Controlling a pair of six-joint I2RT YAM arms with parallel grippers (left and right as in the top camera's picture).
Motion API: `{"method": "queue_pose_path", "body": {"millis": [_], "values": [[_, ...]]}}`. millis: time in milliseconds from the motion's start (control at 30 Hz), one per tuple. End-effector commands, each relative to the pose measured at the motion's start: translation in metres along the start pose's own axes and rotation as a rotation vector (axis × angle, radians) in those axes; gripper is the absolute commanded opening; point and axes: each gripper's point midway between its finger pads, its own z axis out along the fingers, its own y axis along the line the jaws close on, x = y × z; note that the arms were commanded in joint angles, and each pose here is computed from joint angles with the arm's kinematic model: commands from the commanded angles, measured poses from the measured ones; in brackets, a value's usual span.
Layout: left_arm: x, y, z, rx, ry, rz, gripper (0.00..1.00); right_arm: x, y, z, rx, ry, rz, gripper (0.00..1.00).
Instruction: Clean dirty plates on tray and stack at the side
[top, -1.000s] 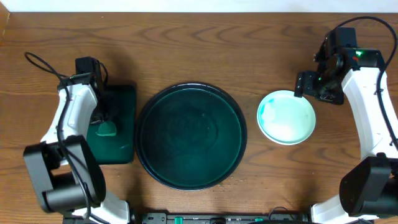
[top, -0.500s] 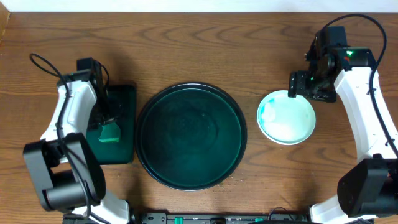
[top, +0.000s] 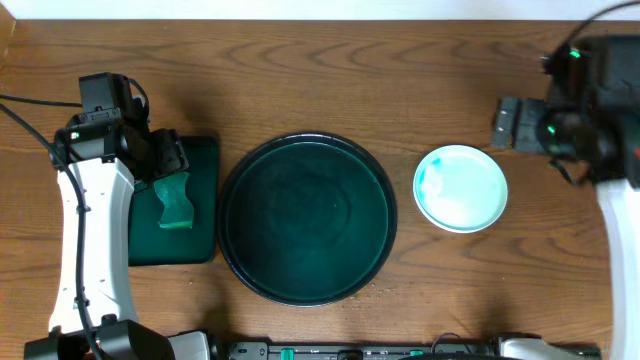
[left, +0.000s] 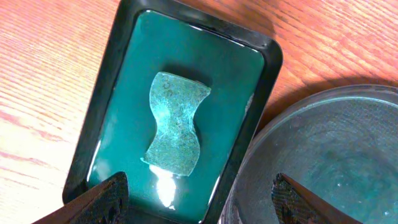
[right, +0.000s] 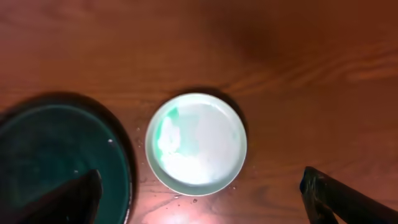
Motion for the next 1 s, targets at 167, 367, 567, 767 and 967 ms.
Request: {"method": "queue_pose_path", "body": {"millis": [167, 367, 567, 767, 967], "values": [[-0.001, -0.001, -0.002, 0.006, -0.002, -0.001, 0.74, 0.008, -0.002, -0.059, -0.019, -0.135, -0.006, 0.99], [-0.001, -0.001, -0.002, 0.005, -0.002, -0.001, 0.75, 0.012, -0.003, -0.072, -0.024, -0.166, -0.005, 0.99], [-0.001, -0.001, -0.002, 0.006, -0.002, -0.001, 0.75, 0.015, -0.010, -0.064, 0.015, -0.152, -0.003, 0.99], [-0.001, -0.001, -0.002, 0.006, -0.002, -0.001, 0.75, 0.006, -0.009, -0.046, 0.000, -0.288, -0.013, 0.99], [-0.001, -0.001, -0.002, 0.006, -0.002, -0.001, 0.75, 0.029, -0.013, -0.019, -0.017, -0.501, -0.075, 0.99]]}}
